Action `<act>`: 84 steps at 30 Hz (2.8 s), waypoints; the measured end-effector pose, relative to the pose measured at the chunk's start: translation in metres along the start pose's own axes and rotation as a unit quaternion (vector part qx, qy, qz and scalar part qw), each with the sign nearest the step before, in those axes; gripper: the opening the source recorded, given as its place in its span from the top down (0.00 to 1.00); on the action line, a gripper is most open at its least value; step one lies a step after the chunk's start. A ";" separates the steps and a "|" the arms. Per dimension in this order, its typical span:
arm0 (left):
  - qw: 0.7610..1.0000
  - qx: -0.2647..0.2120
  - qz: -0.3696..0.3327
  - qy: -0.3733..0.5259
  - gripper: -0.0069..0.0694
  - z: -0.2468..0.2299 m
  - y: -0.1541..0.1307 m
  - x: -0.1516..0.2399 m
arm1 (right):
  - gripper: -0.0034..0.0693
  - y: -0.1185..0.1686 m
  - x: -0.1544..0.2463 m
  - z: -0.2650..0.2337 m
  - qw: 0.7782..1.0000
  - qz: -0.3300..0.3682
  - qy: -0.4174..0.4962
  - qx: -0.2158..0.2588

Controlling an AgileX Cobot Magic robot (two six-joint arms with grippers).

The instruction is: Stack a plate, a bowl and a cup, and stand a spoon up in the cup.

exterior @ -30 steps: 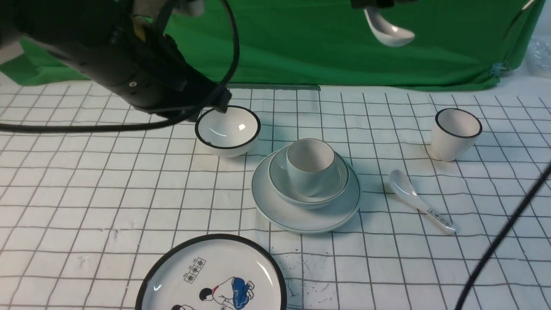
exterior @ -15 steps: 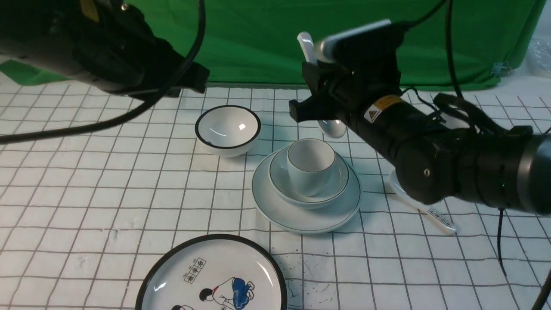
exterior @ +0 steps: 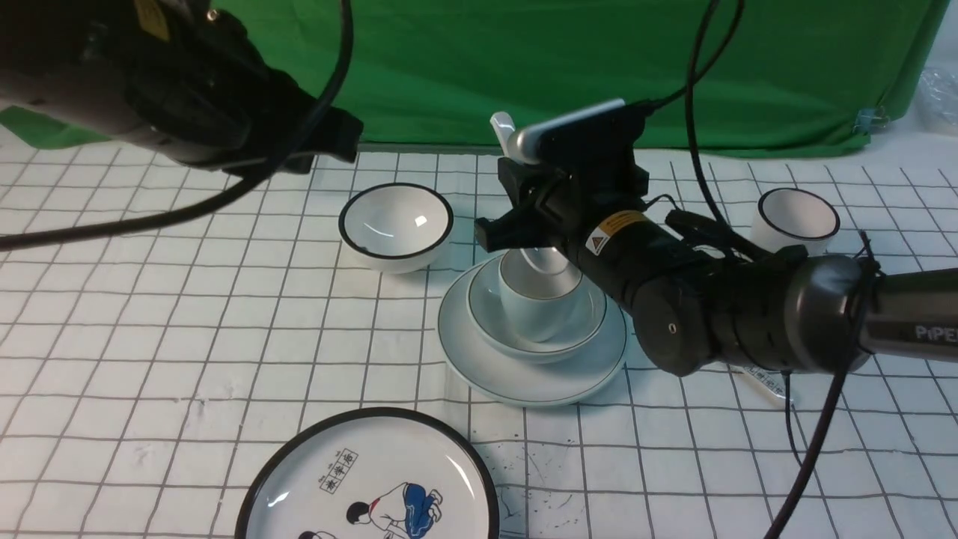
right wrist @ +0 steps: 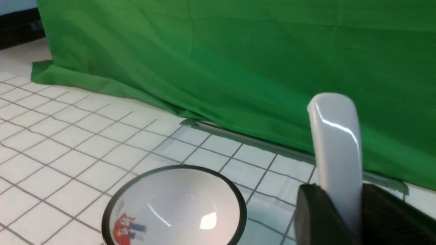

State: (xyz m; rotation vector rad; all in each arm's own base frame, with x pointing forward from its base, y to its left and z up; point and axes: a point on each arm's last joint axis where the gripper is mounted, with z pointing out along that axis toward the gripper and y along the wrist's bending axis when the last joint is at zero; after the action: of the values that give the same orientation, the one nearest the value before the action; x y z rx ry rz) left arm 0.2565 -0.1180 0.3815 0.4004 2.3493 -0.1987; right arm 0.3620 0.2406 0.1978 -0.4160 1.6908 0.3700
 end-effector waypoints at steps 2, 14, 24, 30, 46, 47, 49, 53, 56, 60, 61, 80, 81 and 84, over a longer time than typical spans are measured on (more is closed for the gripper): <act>1.000 0.000 0.000 0.003 0.91 0.000 0.000 0.001 | 0.72 0.000 0.003 0.002 1.000 0.000 0.003 0.000; 1.000 0.000 -0.001 0.011 0.91 0.000 0.000 0.002 | 0.64 0.001 0.012 0.004 1.000 -0.016 0.022 0.003; 1.000 0.000 -0.001 0.011 0.91 0.000 0.000 0.002 | 0.63 0.002 0.010 0.002 0.999 -0.024 0.038 -0.007; 1.000 0.000 0.005 0.011 0.91 0.000 0.000 0.002 | 0.63 0.002 -0.024 -0.025 0.991 -0.052 0.117 -0.031; 0.998 -0.001 0.012 -0.067 0.91 -0.061 0.005 0.012 | 0.92 -0.076 -0.152 -0.300 0.994 -0.005 0.077 0.077; 0.997 0.000 0.011 -0.078 0.91 -0.069 0.006 0.017 | 0.92 -0.074 -0.147 -0.313 0.995 -0.007 0.050 0.088; 0.996 0.001 0.011 -0.091 0.91 -0.076 0.007 0.026 | 0.92 -0.069 -0.138 -0.337 0.995 -0.012 0.006 0.101; 0.986 0.010 0.011 -0.164 0.91 -0.101 0.011 0.067 | 0.92 -0.060 -0.085 -0.377 0.983 -0.006 -0.126 0.137; 0.978 0.016 0.008 -0.210 0.91 -0.107 0.014 0.098 | 0.91 -0.059 -0.059 -0.387 0.972 -0.003 -0.181 0.152; 0.965 0.031 -0.019 -0.261 0.91 -0.105 0.017 0.148 | 0.85 -0.057 -0.037 -0.395 0.964 -0.005 -0.213 0.159; 0.962 0.033 -0.023 -0.271 0.91 -0.107 0.018 0.153 | 0.84 -0.057 -0.036 -0.396 0.964 -0.004 -0.215 0.158; 0.958 0.044 -0.035 -0.283 0.91 -0.075 0.022 0.225 | 0.68 -0.057 -0.036 -0.398 0.961 0.003 -0.228 0.158; 0.957 0.044 -0.033 -0.283 0.91 -0.075 0.022 0.225 | 0.67 -0.057 -0.036 -0.398 0.961 0.003 -0.228 0.158; 0.954 0.041 -0.019 -0.295 0.91 -0.076 0.022 0.223 | 0.67 -0.057 -0.036 -0.398 0.961 0.002 -0.228 0.159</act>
State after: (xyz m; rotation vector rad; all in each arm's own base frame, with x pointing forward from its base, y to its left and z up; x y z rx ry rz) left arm 0.0621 -0.0274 0.2810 0.2856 1.7621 -0.3782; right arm 0.0473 0.0070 0.2943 -0.0773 1.2686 0.1738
